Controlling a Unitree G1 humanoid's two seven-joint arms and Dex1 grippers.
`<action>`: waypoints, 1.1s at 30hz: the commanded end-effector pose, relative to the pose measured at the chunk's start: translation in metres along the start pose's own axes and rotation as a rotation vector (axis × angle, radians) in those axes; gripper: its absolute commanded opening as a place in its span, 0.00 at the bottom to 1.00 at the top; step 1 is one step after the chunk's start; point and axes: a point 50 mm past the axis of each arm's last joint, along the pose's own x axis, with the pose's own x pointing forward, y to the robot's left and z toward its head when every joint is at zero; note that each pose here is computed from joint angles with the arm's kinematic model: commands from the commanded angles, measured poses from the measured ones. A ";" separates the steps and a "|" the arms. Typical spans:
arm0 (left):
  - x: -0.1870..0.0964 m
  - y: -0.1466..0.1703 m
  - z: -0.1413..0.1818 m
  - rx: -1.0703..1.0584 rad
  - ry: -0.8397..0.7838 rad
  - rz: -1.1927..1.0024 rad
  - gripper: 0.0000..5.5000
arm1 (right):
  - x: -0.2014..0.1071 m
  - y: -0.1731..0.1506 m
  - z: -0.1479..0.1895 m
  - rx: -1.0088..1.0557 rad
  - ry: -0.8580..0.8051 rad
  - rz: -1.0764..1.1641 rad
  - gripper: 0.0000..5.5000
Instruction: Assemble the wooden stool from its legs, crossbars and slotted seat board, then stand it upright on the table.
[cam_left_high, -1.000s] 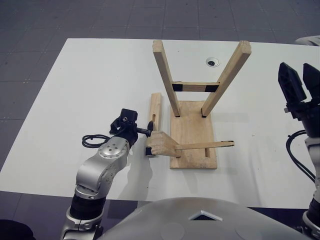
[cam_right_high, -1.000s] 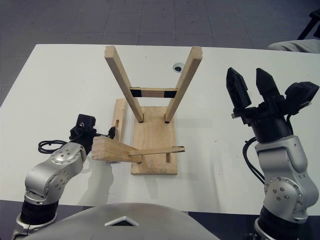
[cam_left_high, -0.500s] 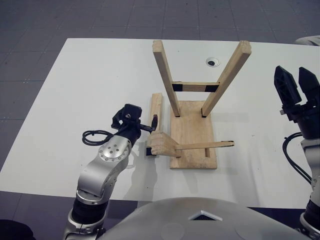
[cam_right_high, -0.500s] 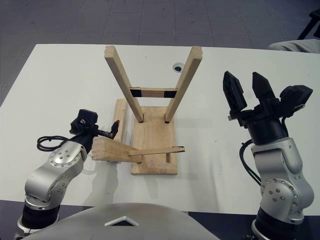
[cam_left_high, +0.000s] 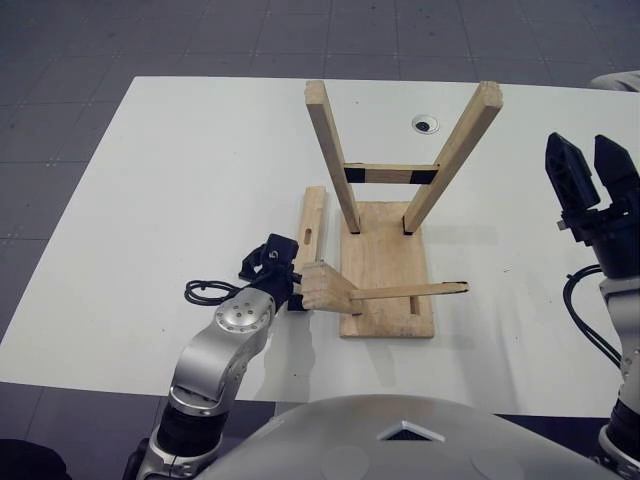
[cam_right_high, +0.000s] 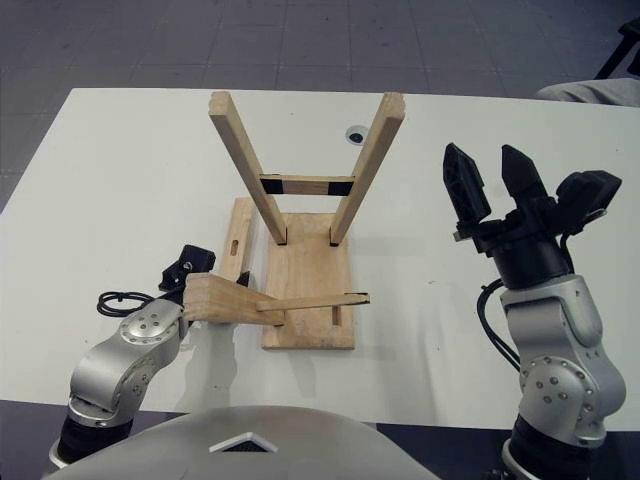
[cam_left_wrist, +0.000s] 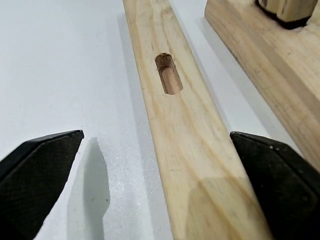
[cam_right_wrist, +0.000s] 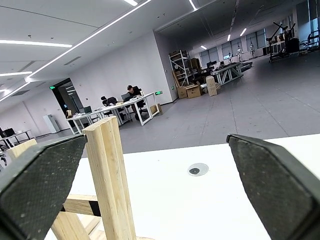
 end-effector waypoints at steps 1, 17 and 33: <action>0.002 -0.001 -0.017 -0.012 0.118 0.000 0.99 | 0.001 0.002 0.003 0.001 -0.017 0.006 0.94; 0.009 0.013 -0.034 -0.077 0.280 0.075 0.68 | 0.002 0.004 0.006 0.003 -0.025 0.004 0.94; 0.010 0.017 -0.040 -0.136 0.321 0.099 0.37 | 0.001 0.005 0.010 -0.004 -0.040 -0.003 0.94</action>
